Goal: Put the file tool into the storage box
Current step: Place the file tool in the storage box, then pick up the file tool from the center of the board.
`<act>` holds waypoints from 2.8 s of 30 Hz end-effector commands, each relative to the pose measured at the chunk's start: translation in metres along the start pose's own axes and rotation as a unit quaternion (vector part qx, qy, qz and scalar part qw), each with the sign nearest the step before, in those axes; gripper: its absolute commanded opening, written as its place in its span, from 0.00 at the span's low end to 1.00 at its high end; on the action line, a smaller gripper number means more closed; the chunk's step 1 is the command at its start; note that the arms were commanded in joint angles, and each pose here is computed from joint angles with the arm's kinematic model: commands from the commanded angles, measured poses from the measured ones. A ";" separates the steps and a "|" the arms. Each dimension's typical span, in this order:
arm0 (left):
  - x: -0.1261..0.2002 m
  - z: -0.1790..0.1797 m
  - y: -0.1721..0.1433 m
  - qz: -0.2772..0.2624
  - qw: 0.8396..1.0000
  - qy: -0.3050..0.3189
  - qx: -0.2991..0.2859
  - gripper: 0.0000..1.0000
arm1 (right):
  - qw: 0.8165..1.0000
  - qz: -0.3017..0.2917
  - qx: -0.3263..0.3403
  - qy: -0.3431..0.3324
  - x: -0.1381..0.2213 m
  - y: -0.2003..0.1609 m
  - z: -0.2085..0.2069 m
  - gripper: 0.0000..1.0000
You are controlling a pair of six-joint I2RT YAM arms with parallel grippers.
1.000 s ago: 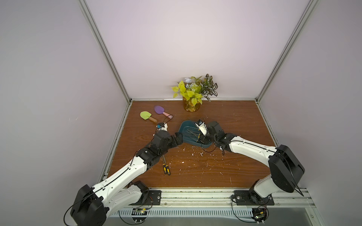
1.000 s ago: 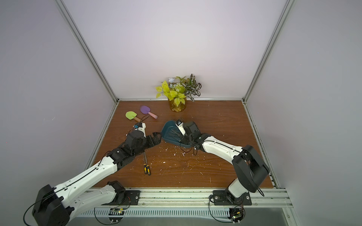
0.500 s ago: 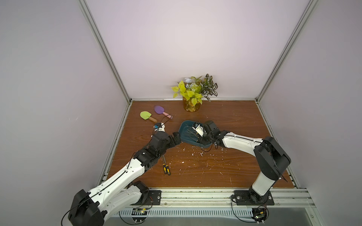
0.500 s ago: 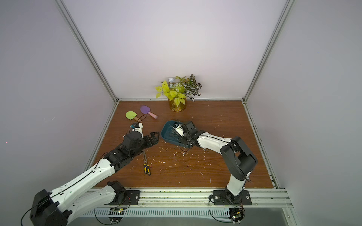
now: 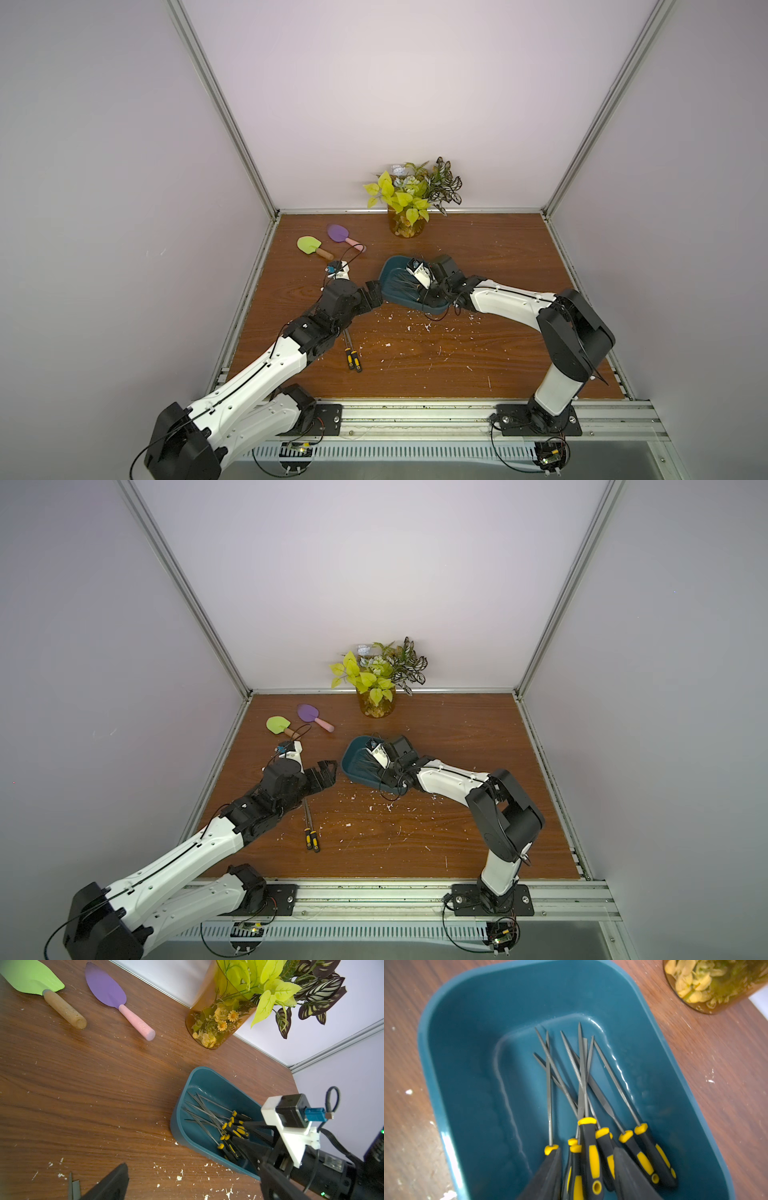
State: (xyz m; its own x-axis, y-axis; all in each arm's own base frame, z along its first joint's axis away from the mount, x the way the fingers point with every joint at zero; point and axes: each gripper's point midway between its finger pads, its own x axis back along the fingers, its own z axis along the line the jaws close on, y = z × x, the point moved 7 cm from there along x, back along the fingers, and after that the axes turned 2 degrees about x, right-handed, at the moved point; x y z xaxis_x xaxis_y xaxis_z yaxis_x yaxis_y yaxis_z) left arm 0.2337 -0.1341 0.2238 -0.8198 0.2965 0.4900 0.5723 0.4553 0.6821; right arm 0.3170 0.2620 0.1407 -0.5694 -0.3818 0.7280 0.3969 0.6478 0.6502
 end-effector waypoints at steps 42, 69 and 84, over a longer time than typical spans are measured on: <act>-0.003 0.110 0.020 -0.010 0.996 0.065 0.055 1.00 | 0.966 -0.027 -0.209 0.147 0.040 0.010 0.247 0.52; -0.003 0.107 0.018 -0.003 0.997 0.053 0.060 1.00 | 0.989 0.034 -0.138 0.045 0.003 0.001 0.257 0.52; -0.003 0.105 0.018 0.000 0.997 0.046 0.068 1.00 | 0.991 0.020 -0.130 -0.005 0.026 -0.007 0.230 0.48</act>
State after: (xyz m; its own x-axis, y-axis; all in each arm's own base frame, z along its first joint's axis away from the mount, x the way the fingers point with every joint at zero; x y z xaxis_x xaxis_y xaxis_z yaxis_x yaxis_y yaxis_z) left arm 0.2454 -0.0407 0.1782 -0.8111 0.2222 0.5410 0.5606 0.5594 0.6106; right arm 0.1309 0.4147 0.0941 -0.5206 -0.3944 0.7572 0.6023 0.4590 0.6531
